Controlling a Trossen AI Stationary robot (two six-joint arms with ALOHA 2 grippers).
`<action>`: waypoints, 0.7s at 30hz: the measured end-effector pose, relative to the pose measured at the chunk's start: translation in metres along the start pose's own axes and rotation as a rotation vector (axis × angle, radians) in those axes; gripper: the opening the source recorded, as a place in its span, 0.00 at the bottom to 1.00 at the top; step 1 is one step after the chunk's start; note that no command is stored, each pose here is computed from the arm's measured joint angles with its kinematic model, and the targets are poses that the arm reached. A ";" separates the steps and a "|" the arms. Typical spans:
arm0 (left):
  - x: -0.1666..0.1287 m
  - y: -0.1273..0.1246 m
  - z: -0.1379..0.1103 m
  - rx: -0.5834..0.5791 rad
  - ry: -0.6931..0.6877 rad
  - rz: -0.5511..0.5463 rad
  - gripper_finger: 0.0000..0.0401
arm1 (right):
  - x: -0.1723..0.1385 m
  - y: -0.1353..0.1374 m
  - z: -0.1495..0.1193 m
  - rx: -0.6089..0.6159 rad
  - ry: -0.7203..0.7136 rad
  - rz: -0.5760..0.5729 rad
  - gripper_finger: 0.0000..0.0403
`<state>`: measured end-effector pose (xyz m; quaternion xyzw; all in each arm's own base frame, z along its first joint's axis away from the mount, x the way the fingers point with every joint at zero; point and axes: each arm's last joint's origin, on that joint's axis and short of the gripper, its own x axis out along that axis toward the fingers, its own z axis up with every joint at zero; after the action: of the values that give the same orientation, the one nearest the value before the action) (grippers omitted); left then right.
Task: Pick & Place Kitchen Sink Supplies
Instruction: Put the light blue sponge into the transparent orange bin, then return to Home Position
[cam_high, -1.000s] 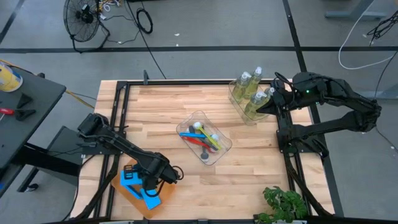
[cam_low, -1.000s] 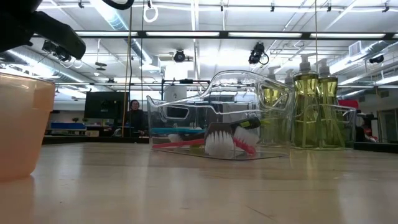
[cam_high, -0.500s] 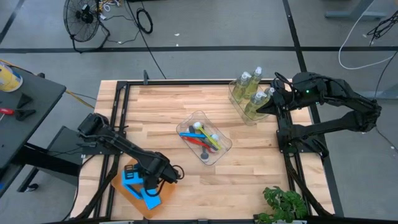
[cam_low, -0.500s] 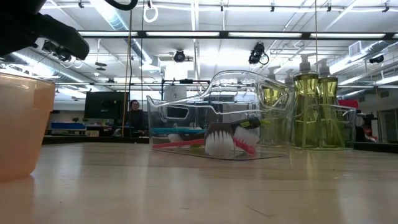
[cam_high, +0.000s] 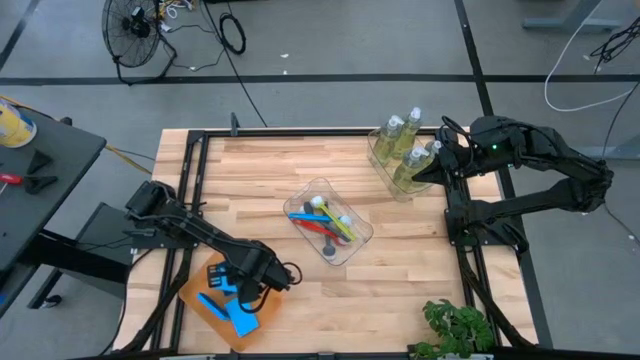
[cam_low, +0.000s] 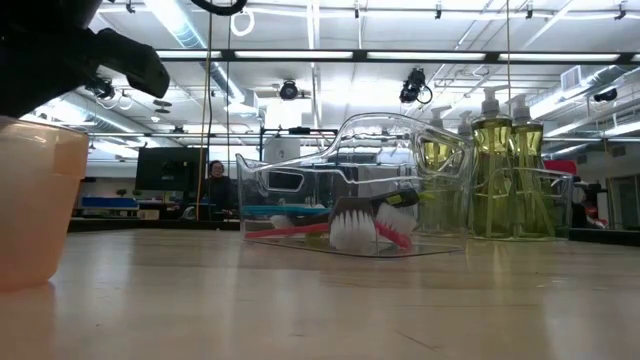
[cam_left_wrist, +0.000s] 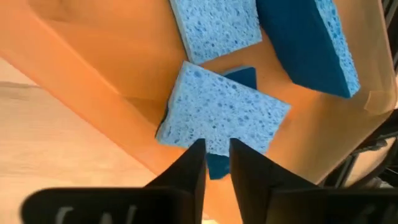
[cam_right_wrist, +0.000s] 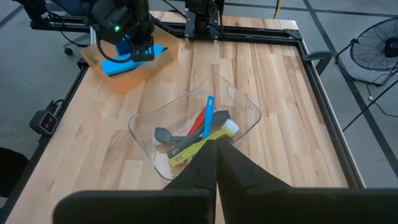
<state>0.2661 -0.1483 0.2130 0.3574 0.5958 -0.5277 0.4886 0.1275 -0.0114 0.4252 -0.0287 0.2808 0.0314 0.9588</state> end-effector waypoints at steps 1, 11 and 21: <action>0.000 0.001 0.000 0.001 -0.004 0.005 0.20 | 0.000 0.000 0.000 0.000 0.000 0.000 0.02; 0.000 0.002 0.001 -0.244 -0.010 0.019 0.36 | 0.000 0.000 0.000 -0.028 0.000 -0.001 0.02; 0.000 -0.004 -0.004 -0.330 0.051 -0.039 0.13 | 0.001 -0.004 0.000 -0.036 0.020 -0.119 0.02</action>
<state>0.2615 -0.1447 0.2143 0.2739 0.6933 -0.4228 0.5153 0.1281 -0.0150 0.4249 -0.0630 0.2876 -0.0209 0.9555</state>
